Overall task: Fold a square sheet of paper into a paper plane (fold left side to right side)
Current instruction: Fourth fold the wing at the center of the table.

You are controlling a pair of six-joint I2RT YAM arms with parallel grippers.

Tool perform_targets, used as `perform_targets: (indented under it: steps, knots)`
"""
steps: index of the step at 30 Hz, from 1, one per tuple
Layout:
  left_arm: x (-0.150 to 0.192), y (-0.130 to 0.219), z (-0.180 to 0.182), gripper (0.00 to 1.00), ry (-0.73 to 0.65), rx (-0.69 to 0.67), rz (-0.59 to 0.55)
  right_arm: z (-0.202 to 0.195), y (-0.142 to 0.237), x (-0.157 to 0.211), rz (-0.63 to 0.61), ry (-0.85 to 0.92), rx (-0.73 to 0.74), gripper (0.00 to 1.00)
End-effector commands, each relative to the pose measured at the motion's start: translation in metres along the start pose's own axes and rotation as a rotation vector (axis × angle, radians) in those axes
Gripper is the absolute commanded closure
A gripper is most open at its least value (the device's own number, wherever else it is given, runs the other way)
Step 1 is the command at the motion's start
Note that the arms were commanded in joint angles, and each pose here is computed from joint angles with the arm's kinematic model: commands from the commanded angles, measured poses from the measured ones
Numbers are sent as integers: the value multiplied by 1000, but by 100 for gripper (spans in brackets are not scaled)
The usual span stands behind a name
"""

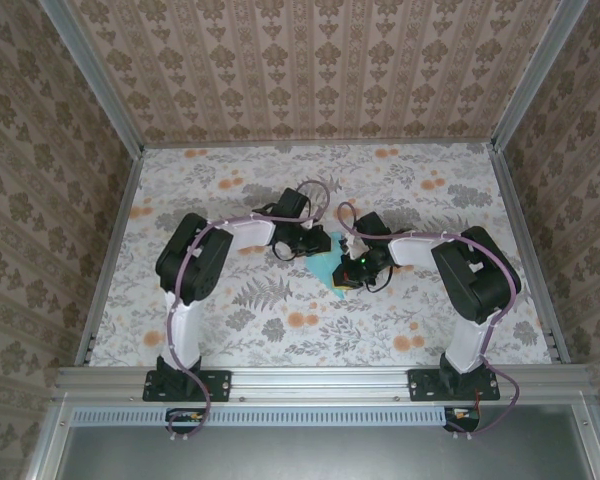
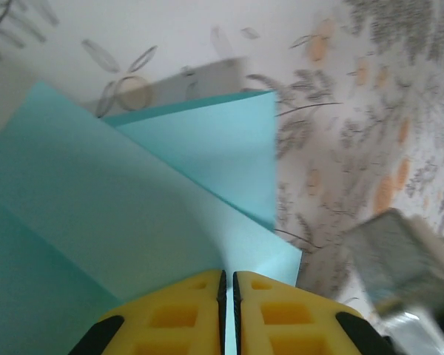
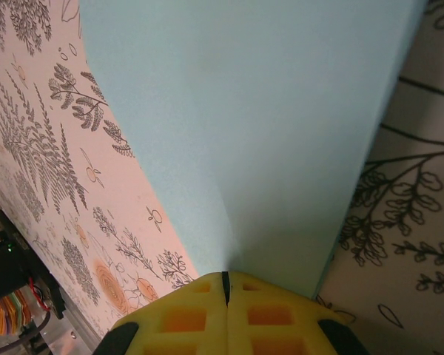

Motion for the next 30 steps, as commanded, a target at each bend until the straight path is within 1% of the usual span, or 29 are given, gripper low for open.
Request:
perform_targets:
  steps: [1,5,10,13,17,21,25,30]
  knots:
    - [-1,-6,10,87,24,-46,9,-25,-5,26,107,-98,164,100]
    - [6,-10,26,87,51,-109,23,-9,11,18,47,-69,148,100]
    - [10,-12,36,87,69,-131,32,13,35,9,-4,-37,127,100]
    - [11,-13,37,87,72,-135,30,26,40,5,-31,-35,89,100]
    - [10,-13,36,87,73,-133,28,31,36,-3,-49,-56,90,100]
    - [11,-13,36,87,74,-129,29,25,23,-7,-32,-84,117,100]
    - [11,-13,36,87,72,-130,28,17,13,-4,1,-107,142,100]
    - [11,-13,37,87,75,-132,30,8,9,6,28,-132,187,100]
Point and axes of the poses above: each hand's point on the last joint's axis, 136 mm out from that joint toward the fingers, its own y axis back along the fingers, its own z axis along the line the jaws close on, x = y × z, the point moved 8 cm from there along y, back along the fingers, and after that the axes turned 9 degrees about y, right-handed, at the moved point
